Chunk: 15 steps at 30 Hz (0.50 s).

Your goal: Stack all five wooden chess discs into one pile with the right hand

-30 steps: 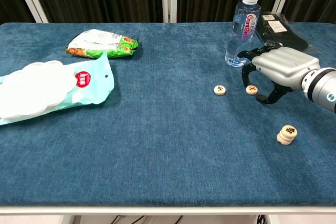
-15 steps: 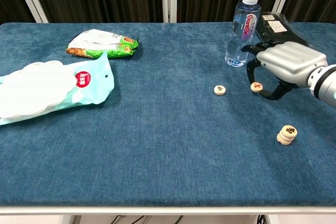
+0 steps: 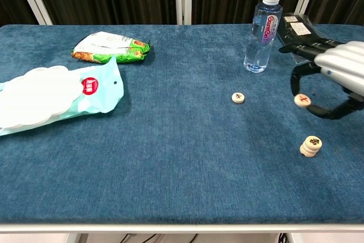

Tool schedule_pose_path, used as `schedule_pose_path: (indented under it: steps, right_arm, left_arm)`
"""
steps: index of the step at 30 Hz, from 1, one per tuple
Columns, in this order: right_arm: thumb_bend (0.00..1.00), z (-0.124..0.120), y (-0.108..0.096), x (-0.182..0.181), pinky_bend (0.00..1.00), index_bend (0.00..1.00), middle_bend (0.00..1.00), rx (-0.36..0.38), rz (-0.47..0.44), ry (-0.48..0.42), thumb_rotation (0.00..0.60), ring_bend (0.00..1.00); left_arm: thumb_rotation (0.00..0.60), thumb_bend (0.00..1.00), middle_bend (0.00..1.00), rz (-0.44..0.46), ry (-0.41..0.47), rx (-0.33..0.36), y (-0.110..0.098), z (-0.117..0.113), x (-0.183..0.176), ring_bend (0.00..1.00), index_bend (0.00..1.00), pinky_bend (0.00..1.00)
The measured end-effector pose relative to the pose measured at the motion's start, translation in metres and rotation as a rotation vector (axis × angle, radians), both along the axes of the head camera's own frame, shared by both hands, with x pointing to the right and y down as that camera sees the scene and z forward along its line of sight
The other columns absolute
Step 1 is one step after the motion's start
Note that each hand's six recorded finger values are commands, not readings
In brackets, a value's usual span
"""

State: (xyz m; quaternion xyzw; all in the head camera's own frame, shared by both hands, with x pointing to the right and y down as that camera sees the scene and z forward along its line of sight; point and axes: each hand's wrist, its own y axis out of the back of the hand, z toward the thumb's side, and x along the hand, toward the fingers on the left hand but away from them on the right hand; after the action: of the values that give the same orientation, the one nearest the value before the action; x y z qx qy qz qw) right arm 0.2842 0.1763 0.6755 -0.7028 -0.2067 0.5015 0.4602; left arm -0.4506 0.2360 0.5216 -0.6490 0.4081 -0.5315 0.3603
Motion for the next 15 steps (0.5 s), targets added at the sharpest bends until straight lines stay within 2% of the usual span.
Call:
schedule_pose_path:
  steps: [5,15]
  right_arm:
    - [0.3,-0.006,0.018,0.007,0.0,0.54,0.02,-0.035,-0.027,0.018,0.6,0.0]
    - [0.3,0.001,0.031,0.007,0.0,0.54,0.01,-0.084,-0.04,0.037,0.6,0.0]
  left_arm:
    - [0.6,0.0,0.01,0.002,-0.003,-0.007,0.001,0.001,0.001,0.0,0.07,0.0]
    - [0.6,0.0,0.01,-0.004,-0.002,-0.01,0.001,0.001,-0.001,0.0,0.07,0.0]
